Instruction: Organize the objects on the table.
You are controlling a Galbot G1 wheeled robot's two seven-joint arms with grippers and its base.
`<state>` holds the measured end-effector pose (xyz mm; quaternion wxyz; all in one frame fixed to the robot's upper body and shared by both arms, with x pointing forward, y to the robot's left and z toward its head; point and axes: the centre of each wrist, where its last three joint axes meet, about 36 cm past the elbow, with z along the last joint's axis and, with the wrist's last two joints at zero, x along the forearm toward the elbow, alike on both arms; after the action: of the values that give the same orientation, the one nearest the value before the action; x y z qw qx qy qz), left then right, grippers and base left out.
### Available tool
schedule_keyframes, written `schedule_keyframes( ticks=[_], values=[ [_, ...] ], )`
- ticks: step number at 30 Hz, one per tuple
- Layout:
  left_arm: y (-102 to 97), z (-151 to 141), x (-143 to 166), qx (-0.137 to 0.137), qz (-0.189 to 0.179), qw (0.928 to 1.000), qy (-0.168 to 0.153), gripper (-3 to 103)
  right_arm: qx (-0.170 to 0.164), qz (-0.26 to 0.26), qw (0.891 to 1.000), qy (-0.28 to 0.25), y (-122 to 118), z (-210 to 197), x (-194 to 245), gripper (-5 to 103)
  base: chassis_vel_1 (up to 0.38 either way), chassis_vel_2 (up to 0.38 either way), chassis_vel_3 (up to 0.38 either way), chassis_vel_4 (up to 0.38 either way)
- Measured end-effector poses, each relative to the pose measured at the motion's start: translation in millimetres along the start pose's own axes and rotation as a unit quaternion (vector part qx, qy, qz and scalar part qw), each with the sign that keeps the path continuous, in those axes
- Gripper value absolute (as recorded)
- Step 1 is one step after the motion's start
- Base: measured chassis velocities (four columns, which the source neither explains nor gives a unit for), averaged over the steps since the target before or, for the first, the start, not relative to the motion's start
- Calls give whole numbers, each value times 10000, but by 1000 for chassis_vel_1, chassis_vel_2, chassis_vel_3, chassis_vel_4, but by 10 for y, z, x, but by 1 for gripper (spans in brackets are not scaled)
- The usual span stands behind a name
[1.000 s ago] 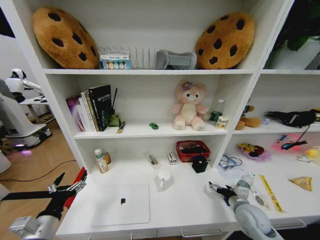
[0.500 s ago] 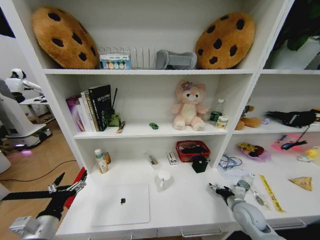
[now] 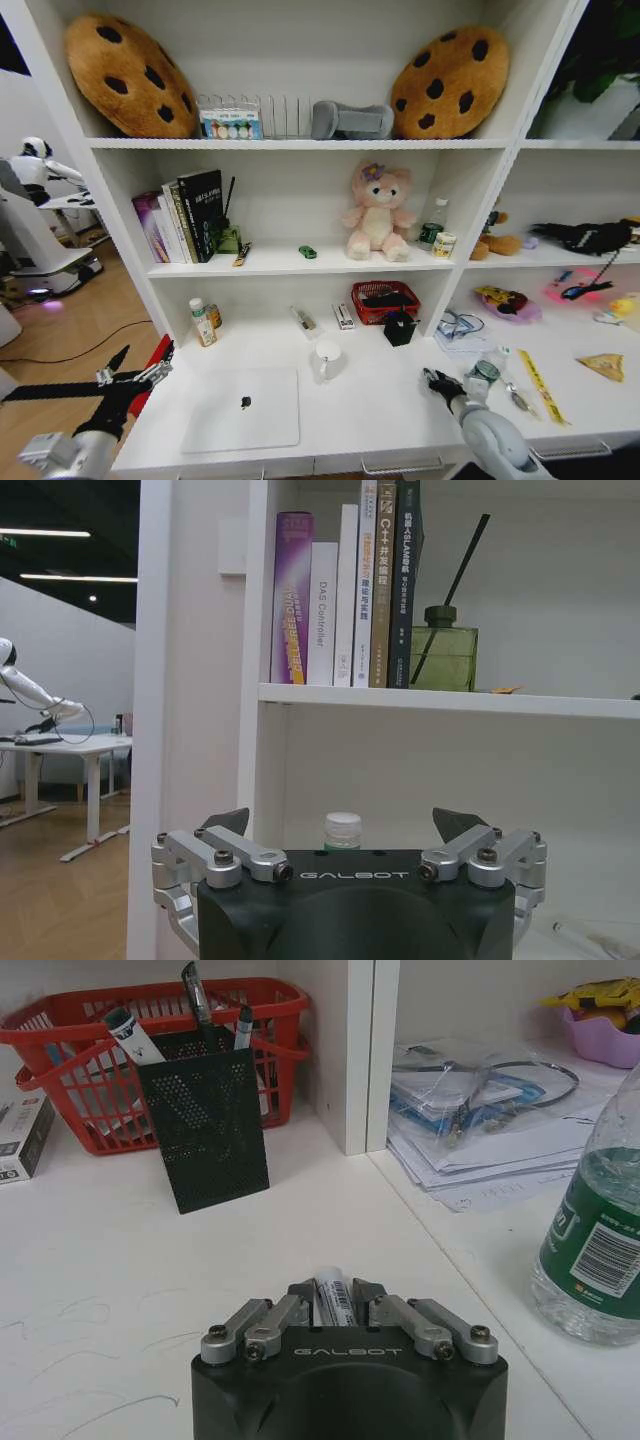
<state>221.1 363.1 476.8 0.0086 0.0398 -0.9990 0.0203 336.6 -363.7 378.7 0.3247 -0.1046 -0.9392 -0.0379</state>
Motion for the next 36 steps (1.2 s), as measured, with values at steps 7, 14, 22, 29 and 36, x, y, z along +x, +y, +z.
schedule_keyframes(
  ticks=[7,14,22,29,36],
  values=[
    [0,0,0,0,0,10000,0,100,46,4,9998,-207,-21,-110,40,13,0,0,0,0],
    [0,0,0,0,0,10000,0,100,533,-26,9853,-1622,11,-247,121,13,0,0,0,0],
    [0,0,0,0,0,10000,-1,100,1114,-304,9392,-3233,124,-488,-13,13,0,0,0,0],
    [0,0,0,0,0,10000,0,100,1580,-412,9070,-3881,257,-789,-378,13,0,0,0,0],
    [0,0,0,0,0,10000,-1,100,1784,-418,9052,-3834,361,-934,-944,13,0,0,0,0]
  ],
)
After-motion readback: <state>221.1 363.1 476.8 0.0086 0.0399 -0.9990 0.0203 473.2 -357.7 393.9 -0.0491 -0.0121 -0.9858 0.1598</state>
